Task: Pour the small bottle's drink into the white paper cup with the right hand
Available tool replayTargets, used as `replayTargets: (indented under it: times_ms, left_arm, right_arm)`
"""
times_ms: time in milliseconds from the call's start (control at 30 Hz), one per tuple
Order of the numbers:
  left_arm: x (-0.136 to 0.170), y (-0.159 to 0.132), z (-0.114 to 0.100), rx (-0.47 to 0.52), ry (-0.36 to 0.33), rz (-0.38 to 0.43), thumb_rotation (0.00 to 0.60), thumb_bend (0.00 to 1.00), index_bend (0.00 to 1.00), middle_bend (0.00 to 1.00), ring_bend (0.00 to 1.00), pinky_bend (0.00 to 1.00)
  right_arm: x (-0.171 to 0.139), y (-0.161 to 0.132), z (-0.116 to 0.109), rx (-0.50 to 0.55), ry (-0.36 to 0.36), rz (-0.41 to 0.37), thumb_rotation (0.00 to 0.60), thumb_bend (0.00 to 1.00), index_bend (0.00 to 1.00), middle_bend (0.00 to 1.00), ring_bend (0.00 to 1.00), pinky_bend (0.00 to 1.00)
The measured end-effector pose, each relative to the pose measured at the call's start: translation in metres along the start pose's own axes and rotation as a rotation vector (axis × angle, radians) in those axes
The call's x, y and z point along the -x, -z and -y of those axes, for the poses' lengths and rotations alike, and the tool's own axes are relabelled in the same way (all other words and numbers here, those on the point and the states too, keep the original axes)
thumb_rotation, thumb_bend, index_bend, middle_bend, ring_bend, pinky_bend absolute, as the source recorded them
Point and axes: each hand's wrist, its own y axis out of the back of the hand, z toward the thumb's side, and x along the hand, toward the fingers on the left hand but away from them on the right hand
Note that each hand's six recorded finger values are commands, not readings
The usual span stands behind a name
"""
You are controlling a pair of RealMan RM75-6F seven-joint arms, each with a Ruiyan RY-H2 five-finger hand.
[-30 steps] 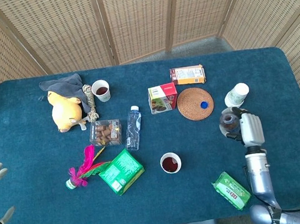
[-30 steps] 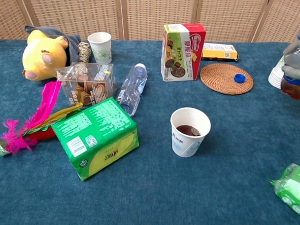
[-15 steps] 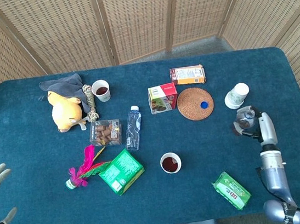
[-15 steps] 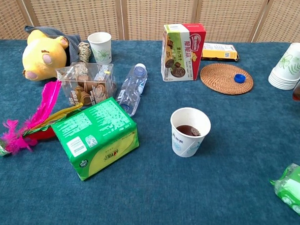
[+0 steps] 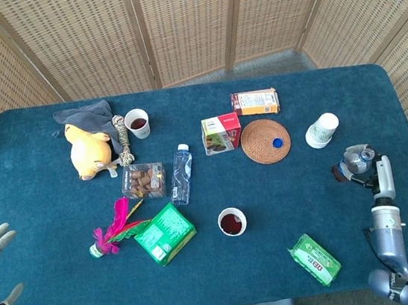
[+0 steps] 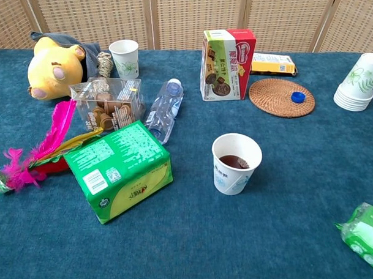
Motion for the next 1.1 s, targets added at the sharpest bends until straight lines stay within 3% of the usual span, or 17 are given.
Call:
replayTargets:
  times_ms: [267,800,1100]
  left_arm:
    - [-0.002,0.000,0.001,-0.002,0.006,-0.004,0.600,0.37,0.00,0.00,0.00,0.00]
    - [-0.001,-0.001,0.002,0.000,0.010,0.002,0.600,0.37,0.00,0.00,0.00,0.00]
    - [0.000,0.000,0.001,0.002,0.008,0.002,0.600,0.37,0.00,0.00,0.00,0.00]
  right_arm:
    - [-0.002,0.014,0.008,-0.007,0.017,0.000,0.600,0.89,0.56,0.48,0.30,0.65]
    - [-0.012,0.009,0.036,-0.055,-0.061,-0.028,0.600,0.88,0.56,0.48,0.30,0.65]
    - [-0.013,0.011,0.038,-0.058,-0.071,-0.029,0.600,0.87,0.56,0.47,0.30,0.64]
